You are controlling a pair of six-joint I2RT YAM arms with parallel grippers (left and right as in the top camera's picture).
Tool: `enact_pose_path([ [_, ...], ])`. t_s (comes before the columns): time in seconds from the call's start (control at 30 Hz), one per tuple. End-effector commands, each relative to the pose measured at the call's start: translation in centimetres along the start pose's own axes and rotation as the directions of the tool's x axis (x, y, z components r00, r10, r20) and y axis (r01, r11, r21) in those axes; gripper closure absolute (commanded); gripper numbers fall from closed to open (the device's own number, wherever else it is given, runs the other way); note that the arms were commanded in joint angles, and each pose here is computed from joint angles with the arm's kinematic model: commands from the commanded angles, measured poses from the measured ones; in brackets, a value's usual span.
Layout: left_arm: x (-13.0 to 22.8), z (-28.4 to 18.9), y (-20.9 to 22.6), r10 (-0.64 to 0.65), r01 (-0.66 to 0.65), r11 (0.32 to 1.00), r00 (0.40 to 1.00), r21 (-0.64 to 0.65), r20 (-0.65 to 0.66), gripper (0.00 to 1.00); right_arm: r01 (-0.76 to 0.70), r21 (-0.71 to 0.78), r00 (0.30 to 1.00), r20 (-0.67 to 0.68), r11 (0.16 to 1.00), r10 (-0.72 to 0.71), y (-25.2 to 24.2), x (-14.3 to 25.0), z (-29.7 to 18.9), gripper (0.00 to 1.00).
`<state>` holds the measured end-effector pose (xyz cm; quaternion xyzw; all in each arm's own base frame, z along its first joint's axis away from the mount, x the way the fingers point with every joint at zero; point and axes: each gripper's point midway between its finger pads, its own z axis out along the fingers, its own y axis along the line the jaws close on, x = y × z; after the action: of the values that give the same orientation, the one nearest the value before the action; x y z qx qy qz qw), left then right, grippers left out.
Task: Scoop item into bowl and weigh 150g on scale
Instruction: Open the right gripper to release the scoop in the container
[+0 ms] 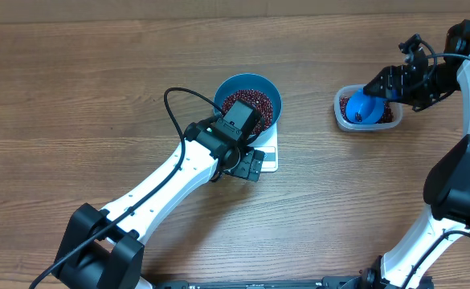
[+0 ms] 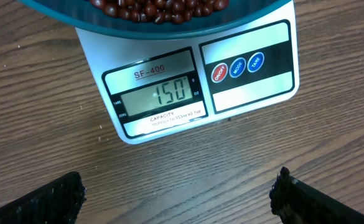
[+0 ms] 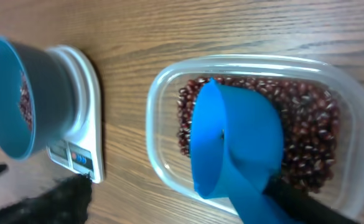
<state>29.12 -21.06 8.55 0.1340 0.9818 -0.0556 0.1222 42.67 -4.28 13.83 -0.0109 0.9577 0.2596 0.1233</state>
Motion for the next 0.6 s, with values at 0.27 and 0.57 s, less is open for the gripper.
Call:
enact_pose_path([
  [0.27, 0.0, -0.4, 0.2, -0.01, 0.01, 1.0, 1.0, -0.006, 0.014, 0.0, -0.23, 0.364, 0.973, 0.112, 0.902, 0.203, -6.9, -1.7, -1.9, 0.02],
  [0.57, 0.0, -0.4, 0.2, -0.01, 0.01, 1.0, 1.0, -0.006, 0.014, 0.0, -0.27, 0.406, 0.951, 0.255, 0.873, 0.175, -8.8, -4.9, -2.2, 0.0],
])
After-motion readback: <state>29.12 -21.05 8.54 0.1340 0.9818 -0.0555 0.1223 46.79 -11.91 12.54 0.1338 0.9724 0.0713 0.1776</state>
